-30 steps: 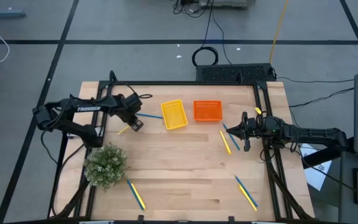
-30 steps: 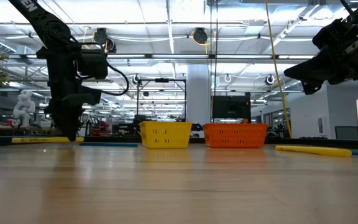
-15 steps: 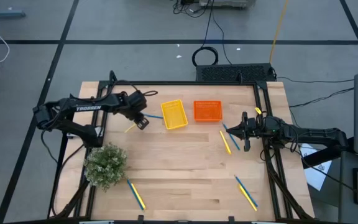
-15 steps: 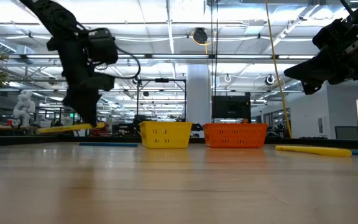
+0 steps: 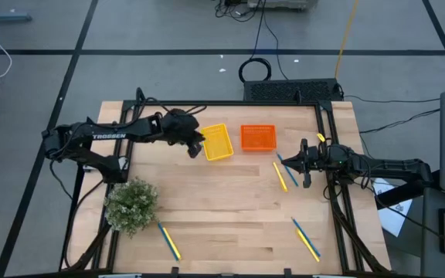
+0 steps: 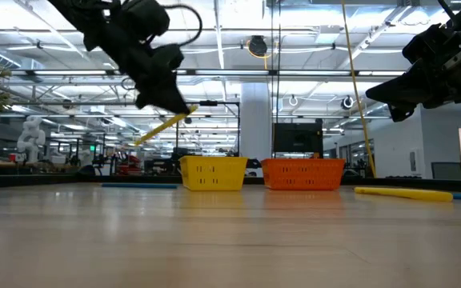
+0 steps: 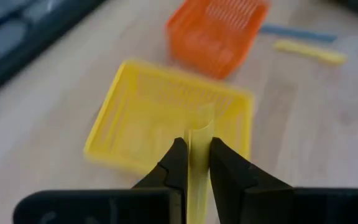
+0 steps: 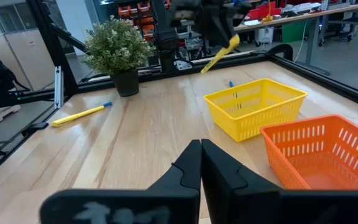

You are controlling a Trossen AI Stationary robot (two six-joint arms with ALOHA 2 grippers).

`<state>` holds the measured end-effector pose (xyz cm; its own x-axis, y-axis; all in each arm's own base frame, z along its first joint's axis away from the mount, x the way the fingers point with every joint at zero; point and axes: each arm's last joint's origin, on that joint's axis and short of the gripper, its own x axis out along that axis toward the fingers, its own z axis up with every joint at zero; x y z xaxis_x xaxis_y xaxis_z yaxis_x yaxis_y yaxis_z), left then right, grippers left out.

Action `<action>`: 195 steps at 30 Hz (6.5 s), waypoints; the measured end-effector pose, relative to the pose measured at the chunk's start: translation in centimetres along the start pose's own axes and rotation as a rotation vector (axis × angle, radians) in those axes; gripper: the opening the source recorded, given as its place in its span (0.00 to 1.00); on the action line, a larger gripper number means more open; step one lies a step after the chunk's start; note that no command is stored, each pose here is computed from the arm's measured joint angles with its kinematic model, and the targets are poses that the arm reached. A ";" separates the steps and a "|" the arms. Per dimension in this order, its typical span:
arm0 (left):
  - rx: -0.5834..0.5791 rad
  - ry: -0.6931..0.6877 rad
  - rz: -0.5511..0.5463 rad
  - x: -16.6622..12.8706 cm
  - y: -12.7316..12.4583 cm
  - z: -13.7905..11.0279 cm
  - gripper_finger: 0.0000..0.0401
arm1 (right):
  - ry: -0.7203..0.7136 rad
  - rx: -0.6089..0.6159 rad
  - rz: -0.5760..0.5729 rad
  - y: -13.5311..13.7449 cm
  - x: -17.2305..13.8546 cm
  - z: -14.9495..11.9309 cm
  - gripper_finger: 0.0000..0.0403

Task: Sort pens & pencils
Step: Put the top left yellow pen into the yellow basket, then put the top yellow pen into the yellow basket

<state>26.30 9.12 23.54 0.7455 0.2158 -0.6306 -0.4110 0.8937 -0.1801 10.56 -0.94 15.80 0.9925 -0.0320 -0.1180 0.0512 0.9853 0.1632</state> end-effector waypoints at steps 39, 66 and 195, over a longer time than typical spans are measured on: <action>0.187 -0.550 -0.189 -7.9 -5.7 3.7 0.11 | 0.000 0.000 0.000 0.0 0.0 0.0 0.00; 0.077 -0.435 -0.087 3.5 -4.4 2.7 0.11 | 0.000 0.000 0.000 0.0 0.0 0.0 0.00; 0.148 -0.767 -0.205 -9.5 -2.4 -9.3 0.40 | -0.502 -0.048 0.330 3.0 0.6 4.9 0.00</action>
<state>15.32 1.22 22.92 0.9731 0.2035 0.1081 -0.1930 0.9761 -0.1003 11.87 1.22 20.98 0.8869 0.2130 0.4099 -0.2620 0.9627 0.0667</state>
